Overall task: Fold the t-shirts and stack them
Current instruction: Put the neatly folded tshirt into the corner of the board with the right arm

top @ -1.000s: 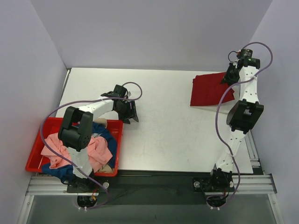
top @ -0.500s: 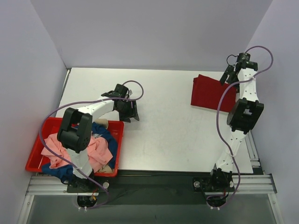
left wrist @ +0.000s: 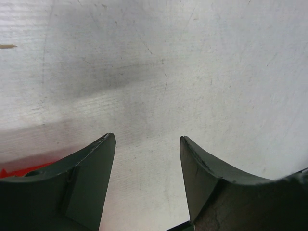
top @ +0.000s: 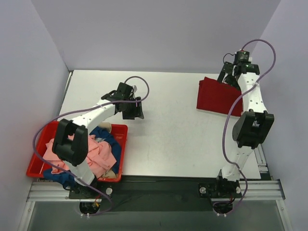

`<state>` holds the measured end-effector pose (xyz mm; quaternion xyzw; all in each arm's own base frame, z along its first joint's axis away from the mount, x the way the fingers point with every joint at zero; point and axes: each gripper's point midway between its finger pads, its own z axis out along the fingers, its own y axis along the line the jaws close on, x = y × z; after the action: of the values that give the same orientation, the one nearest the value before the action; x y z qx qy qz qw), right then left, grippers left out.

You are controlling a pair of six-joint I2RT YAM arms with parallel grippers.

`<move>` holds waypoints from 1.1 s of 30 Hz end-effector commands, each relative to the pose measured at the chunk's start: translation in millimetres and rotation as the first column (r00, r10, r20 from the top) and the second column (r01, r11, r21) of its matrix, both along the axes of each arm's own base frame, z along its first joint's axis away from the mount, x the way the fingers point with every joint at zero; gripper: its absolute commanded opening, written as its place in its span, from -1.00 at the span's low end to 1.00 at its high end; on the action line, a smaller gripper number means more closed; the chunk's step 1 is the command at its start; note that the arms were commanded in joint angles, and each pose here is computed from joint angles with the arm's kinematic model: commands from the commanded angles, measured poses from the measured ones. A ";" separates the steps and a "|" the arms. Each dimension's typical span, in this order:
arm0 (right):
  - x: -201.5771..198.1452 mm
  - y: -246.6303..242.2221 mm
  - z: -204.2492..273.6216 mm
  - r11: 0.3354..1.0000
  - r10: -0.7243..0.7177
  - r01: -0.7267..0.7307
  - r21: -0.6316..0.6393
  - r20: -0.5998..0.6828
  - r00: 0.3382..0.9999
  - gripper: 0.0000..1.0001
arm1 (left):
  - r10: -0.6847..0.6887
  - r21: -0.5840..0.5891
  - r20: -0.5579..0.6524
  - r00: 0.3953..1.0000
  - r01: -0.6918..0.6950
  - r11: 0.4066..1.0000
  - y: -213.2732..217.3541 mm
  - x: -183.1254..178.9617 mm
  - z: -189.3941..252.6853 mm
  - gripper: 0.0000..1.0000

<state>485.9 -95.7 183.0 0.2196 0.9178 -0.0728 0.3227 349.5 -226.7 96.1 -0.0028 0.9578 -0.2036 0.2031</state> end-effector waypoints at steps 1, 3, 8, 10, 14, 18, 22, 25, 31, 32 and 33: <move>-5.4 33.2 26.2 0.996 0.085 -0.085 -0.002 0.068 0.994 0.86 | 0.020 0.021 0.157 0.987 -0.024 0.999 8.2 13.7 45.9 0.33; -9.8 58.6 29.3 0.990 0.136 -0.138 0.022 0.078 0.988 0.85 | 0.040 0.060 0.168 0.985 -0.051 0.997 17.8 12.5 46.2 0.33; -32.2 100.9 4.2 0.972 0.211 -0.213 0.100 0.028 0.977 0.83 | 0.075 0.171 0.165 0.983 -0.103 0.980 44.7 -7.4 44.5 0.33; -39.1 116.9 -0.2 0.963 0.241 -0.242 0.119 0.022 0.970 0.83 | 0.088 0.183 0.165 0.982 -0.118 0.976 51.2 -16.2 46.1 0.33; -58.0 141.3 -22.6 0.947 0.276 -0.268 0.178 -0.023 0.961 0.81 | 0.121 0.191 0.137 0.983 -0.146 0.971 60.6 -33.7 37.6 0.33; -84.4 164.5 -44.6 0.926 0.306 -0.283 0.252 -0.060 0.950 0.77 | 0.131 0.163 0.120 0.984 -0.150 0.975 62.1 -49.6 31.6 0.32; -107.6 181.1 -49.4 0.914 0.343 -0.321 0.250 -0.051 0.938 0.77 | 0.086 0.083 0.221 0.972 -0.107 0.991 48.8 -52.1 56.5 0.34; -121.8 193.8 -39.7 0.904 0.364 -0.350 0.244 -0.011 0.931 0.77 | 0.092 0.070 0.286 0.954 -0.117 0.991 49.7 -53.9 71.1 0.39; -156.2 215.2 -34.0 0.885 0.412 -0.412 0.215 0.049 0.910 0.77 | 0.135 0.087 0.339 0.931 -0.173 0.981 64.6 -59.3 80.1 0.40; -163.9 216.5 -35.9 0.883 0.417 -0.418 0.214 0.051 0.907 0.77 | 0.140 0.088 0.341 0.930 -0.179 0.980 66.3 -59.6 79.7 0.40; -167.2 218.6 -37.0 0.880 0.422 -0.423 0.215 0.053 0.905 0.76 | 0.139 0.087 0.344 0.929 -0.179 0.980 66.4 -60.2 79.8 0.40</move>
<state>325.5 122.7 145.0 0.0411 0.9497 0.1077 0.2912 282.0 -164.1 165.9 -0.0184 0.9278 -0.1315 0.3485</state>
